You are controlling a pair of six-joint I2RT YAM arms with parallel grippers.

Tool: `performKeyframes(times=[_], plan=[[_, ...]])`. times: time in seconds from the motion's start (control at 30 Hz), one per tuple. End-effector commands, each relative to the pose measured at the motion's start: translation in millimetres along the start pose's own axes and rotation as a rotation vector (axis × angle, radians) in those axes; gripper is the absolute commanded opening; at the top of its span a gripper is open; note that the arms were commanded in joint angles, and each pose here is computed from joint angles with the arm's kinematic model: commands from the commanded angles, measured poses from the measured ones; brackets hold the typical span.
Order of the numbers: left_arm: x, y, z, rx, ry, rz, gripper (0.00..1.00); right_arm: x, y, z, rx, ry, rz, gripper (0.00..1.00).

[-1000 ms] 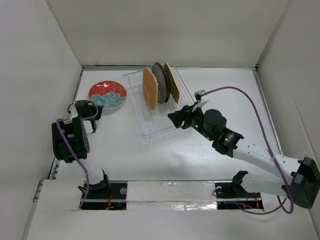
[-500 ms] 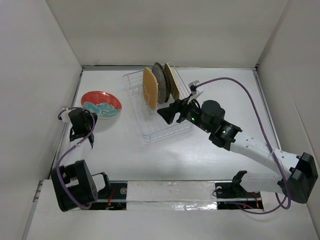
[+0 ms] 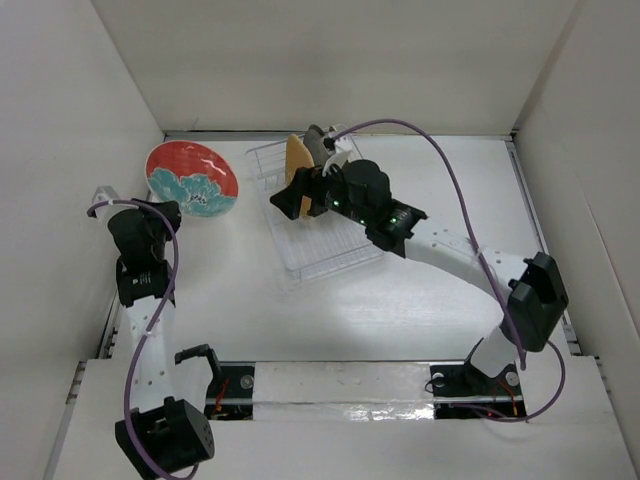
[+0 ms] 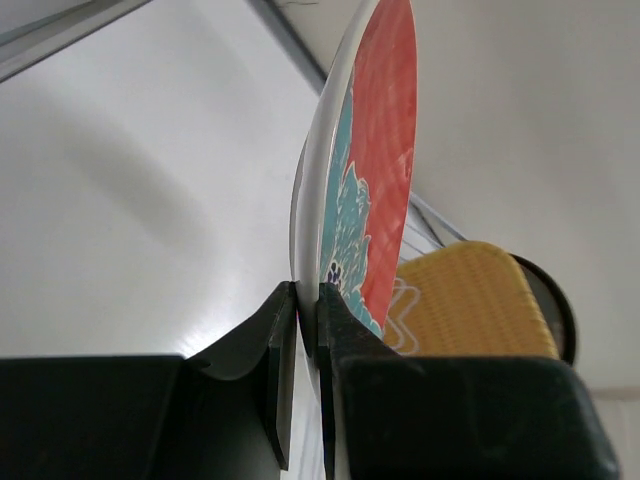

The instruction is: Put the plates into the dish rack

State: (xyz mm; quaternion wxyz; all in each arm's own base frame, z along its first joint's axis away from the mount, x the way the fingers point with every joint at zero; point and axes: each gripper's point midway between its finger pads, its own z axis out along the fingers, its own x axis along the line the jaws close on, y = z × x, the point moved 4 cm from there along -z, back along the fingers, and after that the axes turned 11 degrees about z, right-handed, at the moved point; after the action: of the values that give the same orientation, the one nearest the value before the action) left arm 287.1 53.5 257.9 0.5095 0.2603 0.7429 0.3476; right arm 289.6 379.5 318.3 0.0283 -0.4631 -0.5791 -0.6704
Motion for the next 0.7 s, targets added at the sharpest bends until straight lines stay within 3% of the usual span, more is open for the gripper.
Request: performKeyframes(times=[0.0,0.3,0.67], plan=[[-80,68,-43,-0.191,-0.356,0.029,0.0,22,23,14,-0.029,0.04,-0.003,0.95],[-120,62,-87,-0.094,-0.641,0.012,0.0,-12,20,60,0.027,-0.01,0.037,0.98],[-140,49,-117,0.015,-0.872,-0.029,0.0,-41,25,56,0.045,0.056,0.08,0.94]])
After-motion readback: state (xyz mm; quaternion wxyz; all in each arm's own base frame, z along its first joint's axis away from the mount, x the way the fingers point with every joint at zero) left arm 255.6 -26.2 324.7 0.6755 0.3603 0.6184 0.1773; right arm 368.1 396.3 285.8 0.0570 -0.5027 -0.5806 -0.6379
